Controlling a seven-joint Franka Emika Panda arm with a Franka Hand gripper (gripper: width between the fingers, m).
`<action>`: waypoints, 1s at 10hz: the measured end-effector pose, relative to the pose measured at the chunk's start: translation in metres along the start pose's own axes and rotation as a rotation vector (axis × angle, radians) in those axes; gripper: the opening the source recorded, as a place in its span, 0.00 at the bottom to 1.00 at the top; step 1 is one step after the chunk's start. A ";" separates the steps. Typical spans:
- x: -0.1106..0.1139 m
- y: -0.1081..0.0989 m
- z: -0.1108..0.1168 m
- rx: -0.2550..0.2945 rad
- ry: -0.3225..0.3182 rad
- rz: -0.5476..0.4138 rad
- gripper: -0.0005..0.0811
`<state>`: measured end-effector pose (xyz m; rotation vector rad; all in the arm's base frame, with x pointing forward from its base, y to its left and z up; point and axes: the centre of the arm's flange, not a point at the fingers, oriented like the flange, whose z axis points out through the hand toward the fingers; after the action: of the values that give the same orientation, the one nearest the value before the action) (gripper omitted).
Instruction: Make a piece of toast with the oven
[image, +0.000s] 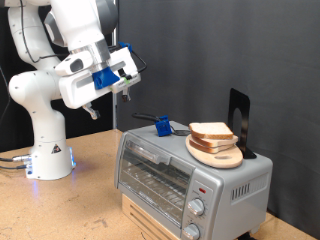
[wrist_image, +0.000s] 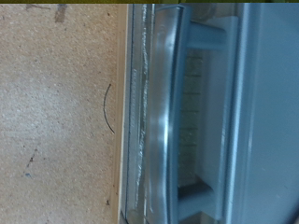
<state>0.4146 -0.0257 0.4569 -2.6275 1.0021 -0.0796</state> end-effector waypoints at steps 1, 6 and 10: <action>0.001 0.001 0.008 -0.020 0.002 -0.001 0.84; -0.008 -0.001 0.060 -0.066 0.033 0.029 0.84; -0.020 0.007 0.095 -0.084 0.061 0.015 0.84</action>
<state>0.4108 0.0095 0.3667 -2.7079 1.0672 -0.1180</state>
